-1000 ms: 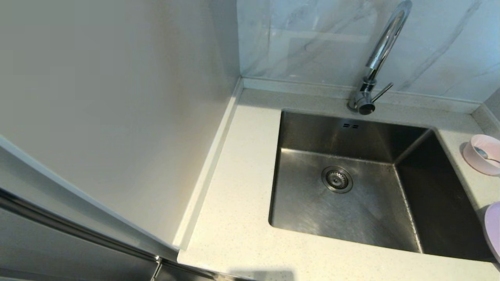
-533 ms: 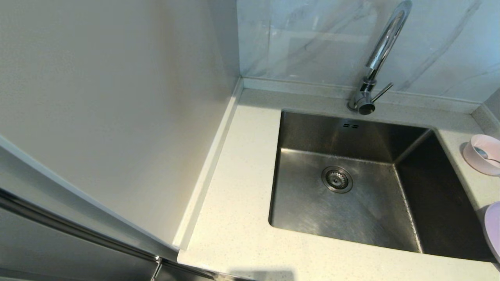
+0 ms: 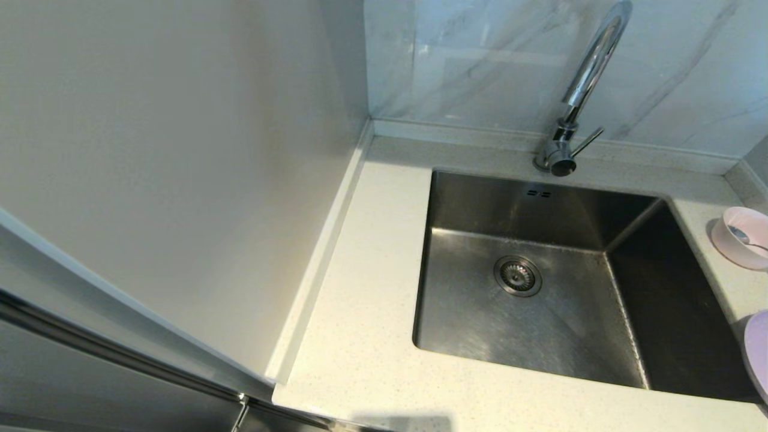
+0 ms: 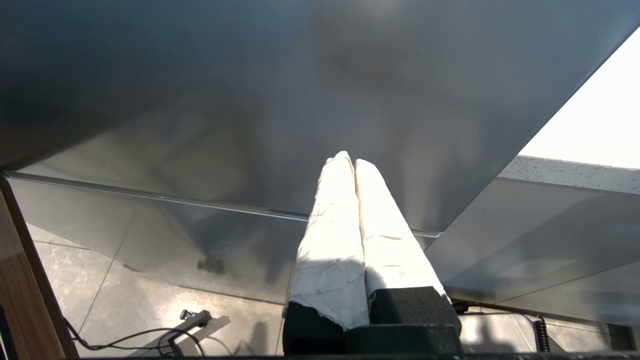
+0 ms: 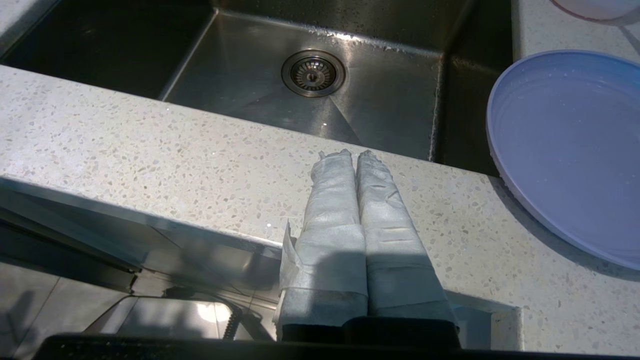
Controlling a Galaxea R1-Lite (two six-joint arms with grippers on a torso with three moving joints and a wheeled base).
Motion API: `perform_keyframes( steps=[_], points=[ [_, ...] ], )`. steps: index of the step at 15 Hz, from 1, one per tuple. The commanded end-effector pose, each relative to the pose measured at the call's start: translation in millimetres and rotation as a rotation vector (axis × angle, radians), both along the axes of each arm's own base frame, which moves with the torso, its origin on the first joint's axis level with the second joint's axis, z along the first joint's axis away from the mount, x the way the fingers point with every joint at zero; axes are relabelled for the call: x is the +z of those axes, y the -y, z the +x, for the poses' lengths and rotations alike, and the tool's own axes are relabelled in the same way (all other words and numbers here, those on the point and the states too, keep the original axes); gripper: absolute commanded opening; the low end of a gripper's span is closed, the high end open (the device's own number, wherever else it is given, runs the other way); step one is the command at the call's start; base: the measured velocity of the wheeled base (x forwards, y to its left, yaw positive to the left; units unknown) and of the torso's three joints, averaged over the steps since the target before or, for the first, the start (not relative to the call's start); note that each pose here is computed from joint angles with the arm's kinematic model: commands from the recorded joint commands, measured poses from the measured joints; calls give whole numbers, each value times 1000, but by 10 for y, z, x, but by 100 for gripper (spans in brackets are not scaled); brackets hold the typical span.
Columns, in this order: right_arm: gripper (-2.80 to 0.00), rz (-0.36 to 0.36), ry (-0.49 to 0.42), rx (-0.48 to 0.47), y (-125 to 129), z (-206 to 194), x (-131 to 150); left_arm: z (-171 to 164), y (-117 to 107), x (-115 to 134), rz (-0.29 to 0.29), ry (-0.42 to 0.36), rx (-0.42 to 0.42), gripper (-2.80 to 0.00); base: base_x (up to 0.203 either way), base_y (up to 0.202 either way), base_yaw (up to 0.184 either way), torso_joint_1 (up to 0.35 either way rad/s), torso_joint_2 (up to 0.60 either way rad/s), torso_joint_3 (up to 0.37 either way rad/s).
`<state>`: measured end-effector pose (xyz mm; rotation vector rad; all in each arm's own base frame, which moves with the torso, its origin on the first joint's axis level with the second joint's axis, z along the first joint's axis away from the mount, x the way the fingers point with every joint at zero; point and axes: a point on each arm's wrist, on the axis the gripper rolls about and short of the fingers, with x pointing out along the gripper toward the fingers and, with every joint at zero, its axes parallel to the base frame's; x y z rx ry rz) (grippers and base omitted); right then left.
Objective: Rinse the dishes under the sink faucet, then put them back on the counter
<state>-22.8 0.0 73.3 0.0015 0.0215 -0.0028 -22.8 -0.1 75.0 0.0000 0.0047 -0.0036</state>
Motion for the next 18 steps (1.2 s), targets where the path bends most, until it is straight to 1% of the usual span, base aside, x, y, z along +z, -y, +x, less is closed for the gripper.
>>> perform_keyframes(
  steps=[1, 11, 13, 18],
  points=[
    [-280, 0, -9, 1, 0, 7, -21, 0, 0, 0, 0, 0, 0, -280, 0, 0, 0, 0, 0, 0],
    [-280, 0, -9, 0, 0, 7, -21, 0, 0, 0, 0, 0, 1, -280, 0, 0, 0, 0, 0, 0],
    [-280, 22, -9, -12, 3, 7, -21, 0, 0, 0, 0, 0, 1, -280, 0, 0, 0, 0, 0, 0],
    [-280, 33, -7, -18, 4, 7, -19, 0, 0, 0, 0, 0, -1, -280, 0, 0, 0, 0, 0, 0]
  ],
)
